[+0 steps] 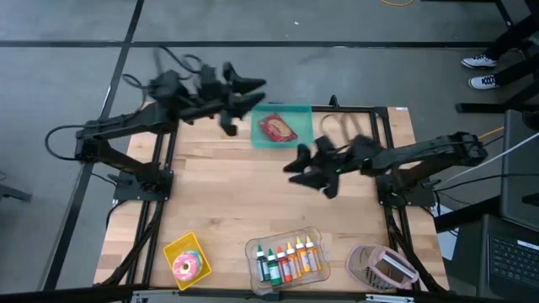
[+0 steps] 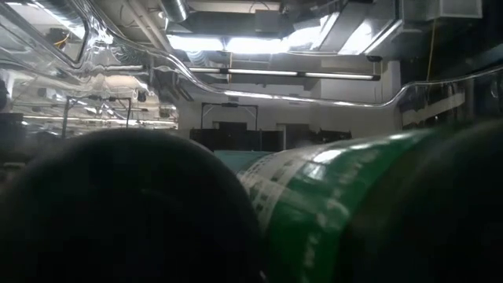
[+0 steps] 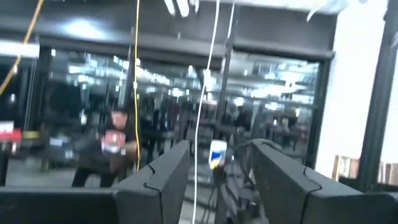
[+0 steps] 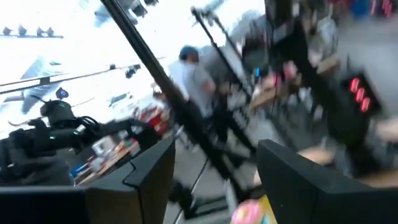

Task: Pick & Place Food Item
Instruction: Return to Home Position

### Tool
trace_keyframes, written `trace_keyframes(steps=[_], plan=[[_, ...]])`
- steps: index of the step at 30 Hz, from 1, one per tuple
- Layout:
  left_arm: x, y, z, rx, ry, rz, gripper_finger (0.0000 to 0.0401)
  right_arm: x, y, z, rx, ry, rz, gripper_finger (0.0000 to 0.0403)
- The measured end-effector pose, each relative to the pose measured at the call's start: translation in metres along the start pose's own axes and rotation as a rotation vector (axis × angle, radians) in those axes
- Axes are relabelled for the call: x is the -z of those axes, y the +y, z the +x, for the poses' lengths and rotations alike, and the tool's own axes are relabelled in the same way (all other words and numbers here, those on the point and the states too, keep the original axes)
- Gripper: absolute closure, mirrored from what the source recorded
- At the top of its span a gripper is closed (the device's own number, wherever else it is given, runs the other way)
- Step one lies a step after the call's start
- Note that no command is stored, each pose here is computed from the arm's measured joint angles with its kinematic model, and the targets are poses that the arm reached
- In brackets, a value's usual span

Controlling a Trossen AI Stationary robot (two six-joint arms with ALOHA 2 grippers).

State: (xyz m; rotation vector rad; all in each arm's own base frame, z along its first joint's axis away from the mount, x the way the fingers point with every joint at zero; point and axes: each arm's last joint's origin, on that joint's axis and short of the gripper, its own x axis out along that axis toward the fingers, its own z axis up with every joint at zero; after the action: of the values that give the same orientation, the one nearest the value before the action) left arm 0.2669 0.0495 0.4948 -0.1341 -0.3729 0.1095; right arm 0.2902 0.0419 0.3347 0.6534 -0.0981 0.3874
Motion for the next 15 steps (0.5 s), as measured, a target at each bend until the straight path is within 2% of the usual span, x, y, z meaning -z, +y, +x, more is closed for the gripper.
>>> trace_keyframes(steps=[5,9,12,15], plan=[[-0.030,-0.008,-0.030,0.007,-0.038,0.036,0.0233,-0.036,0.029,-0.032,-0.014,-0.136,-0.136,0.0179],[-0.046,-0.015,-0.057,0.014,-0.006,0.035,0.0233,-0.052,0.050,-0.063,0.019,-0.160,-0.197,0.0179],[-0.059,-0.020,-0.077,0.032,-0.015,-0.035,0.0233,-0.060,0.064,-0.084,-0.029,-0.152,-0.131,0.0179],[-0.070,-0.024,-0.094,0.052,-0.023,-0.102,0.0233,-0.064,0.076,-0.100,-0.131,-0.096,-0.057,0.0179]])
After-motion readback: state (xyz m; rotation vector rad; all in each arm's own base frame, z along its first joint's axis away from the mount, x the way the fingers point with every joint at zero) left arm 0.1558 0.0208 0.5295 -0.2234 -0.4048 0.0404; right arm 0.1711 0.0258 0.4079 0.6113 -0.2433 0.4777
